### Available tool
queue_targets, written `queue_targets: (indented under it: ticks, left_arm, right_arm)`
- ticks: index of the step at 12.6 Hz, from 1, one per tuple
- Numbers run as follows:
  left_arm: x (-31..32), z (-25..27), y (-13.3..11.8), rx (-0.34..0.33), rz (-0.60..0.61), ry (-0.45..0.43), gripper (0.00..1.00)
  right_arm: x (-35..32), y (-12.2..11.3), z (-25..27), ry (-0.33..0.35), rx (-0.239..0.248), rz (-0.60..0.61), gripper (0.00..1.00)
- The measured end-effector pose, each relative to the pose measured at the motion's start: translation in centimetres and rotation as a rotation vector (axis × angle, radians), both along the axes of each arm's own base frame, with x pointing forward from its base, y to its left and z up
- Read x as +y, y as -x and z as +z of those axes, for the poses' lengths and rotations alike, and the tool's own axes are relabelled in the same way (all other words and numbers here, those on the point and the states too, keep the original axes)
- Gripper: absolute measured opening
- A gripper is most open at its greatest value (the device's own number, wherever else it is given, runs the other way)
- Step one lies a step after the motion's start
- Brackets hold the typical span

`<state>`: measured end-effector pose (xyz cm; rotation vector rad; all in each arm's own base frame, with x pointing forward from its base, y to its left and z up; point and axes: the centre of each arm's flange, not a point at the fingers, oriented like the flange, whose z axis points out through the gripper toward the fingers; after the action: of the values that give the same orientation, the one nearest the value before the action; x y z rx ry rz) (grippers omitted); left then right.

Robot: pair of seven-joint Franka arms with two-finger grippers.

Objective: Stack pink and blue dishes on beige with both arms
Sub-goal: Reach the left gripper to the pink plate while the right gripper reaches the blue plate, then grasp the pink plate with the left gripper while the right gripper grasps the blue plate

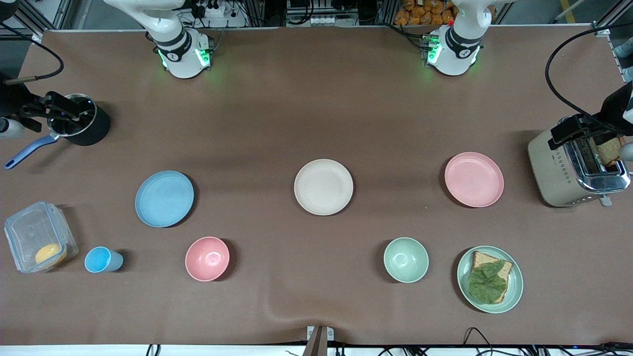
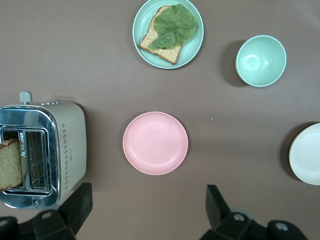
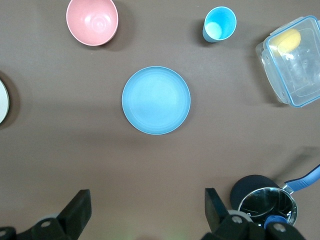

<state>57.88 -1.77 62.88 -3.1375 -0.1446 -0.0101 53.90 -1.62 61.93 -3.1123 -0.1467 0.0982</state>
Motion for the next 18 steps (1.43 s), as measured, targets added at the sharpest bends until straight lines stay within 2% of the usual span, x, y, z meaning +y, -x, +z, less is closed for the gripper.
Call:
queue_targets:
  ticks: [4,6,9,11,13,16,18]
  left_arm:
    - [0.1,0.7,0.5,-0.002,0.0,-0.002,1.0]
    - [0.6,-0.3,0.5,0.024,0.005,-0.003,1.0]
    - [1.1,-7.2,-0.6,0.103,0.011,0.0,1.0]
    - [2.2,-13.7,-1.0,0.114,0.029,0.003,1.0]
    - [3.6,-20.0,-0.4,0.099,0.057,0.006,1.0]
    - [4.9,-29.1,2.4,0.042,0.103,0.006,1.0]
    - [6.6,-33.2,4.3,0.042,0.139,0.012,1.0]
  right_arm:
    - [0.7,-0.3,0.2,0.001,-0.023,0.013,1.0]
    - [0.7,-0.6,0.2,0.002,-0.04,0.019,1.0]
    - [0.6,-0.9,-0.2,0.002,-0.039,0.036,1.0]
    - [0.4,-1.1,-0.7,0.001,-0.029,0.033,1.0]
    - [-0.1,-2.4,-3.9,-0.003,0.031,0.026,1.0]
    - [-2.0,-5.1,-11.6,-0.013,0.162,-0.005,1.0]
    - [-3.0,-6.4,-15.3,-0.017,0.201,-0.02,1.0]
